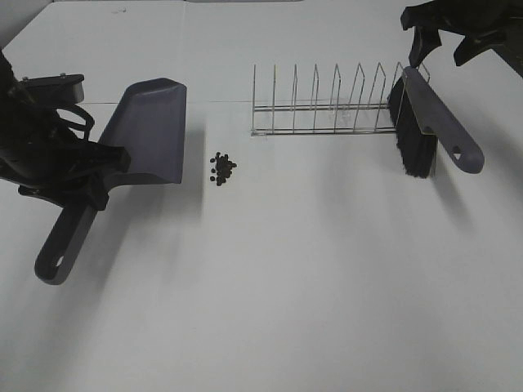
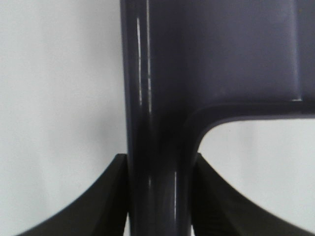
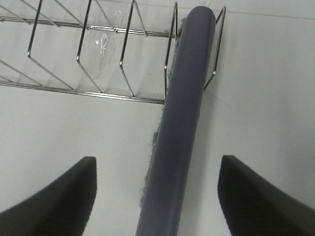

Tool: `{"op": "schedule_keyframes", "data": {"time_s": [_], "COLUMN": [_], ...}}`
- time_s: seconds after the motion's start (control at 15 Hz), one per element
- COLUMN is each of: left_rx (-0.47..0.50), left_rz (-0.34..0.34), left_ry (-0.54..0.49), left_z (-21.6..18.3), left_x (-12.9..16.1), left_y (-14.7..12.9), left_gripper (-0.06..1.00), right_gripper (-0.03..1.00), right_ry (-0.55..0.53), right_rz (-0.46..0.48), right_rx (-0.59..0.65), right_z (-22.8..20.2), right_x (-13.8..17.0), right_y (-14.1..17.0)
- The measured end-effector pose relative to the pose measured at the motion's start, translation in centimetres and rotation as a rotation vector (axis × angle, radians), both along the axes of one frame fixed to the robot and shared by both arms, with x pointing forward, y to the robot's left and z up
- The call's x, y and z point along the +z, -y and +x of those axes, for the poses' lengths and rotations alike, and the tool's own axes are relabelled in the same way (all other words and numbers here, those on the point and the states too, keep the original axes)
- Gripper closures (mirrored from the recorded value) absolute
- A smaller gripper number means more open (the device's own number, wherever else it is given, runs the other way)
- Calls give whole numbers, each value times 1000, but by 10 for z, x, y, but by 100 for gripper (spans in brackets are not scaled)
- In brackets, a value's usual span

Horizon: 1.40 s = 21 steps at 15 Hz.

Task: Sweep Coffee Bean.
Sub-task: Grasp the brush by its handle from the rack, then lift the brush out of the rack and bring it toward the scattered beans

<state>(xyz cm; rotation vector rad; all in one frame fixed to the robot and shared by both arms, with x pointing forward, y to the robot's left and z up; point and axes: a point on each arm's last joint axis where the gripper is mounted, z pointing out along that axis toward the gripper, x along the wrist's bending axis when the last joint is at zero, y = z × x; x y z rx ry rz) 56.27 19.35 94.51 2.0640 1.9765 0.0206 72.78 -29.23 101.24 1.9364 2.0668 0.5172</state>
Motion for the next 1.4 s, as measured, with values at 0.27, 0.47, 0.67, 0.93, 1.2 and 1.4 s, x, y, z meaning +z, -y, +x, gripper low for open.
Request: {"op": "schedule_keyframes", "data": {"time_s": [0.27,0.47,0.67,0.93,1.2,1.4], "left_rx": [0,-1,-2,-2,-2,-2], "left_rz": [0,2,2,2,2,2], "left_ry": [0,0,1,1,1,1], "left_z": [0,0,0,0,0,0], "left_x": [0,0,0,0,0,0], "left_y": [0,0,0,0,0,0], "left_gripper": [63,63,63,63,63,63], "right_gripper": [40,40,44,69,71,71], "right_ry": [-52,-124,-158,-173,-175,-166], "right_rz": [-17,-41,-42,-39,-36,-36], "right_rx": [5,3,-4,-28,-65,-68], "right_z": [18,22,24,25,26,29], "right_x": [-33,-66,-84,-92,-86,-58], "right_y": [1,3,4,4,5,5]}}
